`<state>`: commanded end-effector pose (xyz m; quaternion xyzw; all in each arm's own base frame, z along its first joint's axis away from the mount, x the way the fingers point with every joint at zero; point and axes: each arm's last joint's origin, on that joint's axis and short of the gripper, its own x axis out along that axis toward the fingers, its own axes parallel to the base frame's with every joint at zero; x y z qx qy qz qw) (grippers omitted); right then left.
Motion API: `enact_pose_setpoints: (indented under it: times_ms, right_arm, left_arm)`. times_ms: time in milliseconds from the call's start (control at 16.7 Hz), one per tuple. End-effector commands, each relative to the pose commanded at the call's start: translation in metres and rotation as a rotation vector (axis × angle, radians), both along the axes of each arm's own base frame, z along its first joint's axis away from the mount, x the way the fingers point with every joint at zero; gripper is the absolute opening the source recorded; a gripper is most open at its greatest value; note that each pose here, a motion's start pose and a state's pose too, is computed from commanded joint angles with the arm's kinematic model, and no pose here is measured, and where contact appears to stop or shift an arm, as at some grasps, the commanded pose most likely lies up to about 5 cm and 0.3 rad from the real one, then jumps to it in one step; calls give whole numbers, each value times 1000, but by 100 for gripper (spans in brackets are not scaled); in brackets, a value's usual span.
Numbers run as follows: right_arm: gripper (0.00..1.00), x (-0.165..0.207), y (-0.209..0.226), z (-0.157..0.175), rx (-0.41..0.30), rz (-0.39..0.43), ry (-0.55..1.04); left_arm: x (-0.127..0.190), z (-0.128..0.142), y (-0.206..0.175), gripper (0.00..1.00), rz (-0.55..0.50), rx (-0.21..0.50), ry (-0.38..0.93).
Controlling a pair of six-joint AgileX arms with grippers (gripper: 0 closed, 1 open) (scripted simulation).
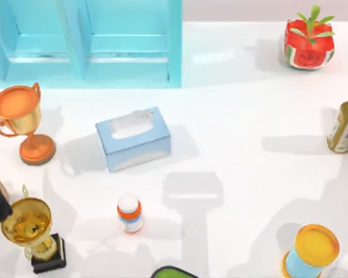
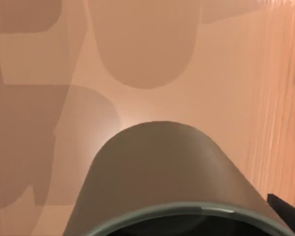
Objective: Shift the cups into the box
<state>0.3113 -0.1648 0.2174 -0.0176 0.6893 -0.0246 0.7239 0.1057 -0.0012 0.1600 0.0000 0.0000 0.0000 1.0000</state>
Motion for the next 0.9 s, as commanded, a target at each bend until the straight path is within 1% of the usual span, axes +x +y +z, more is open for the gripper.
enact_pose_setpoints:
  times_ms: [180,900]
  right_arm:
    - [0,0,0,0,0,0,0]
    - [90,0,0,0,0,0,0]
  left_arm:
    - [0,0,0,100,0,0,0]
    - [0,0,0,100,0,0,0]
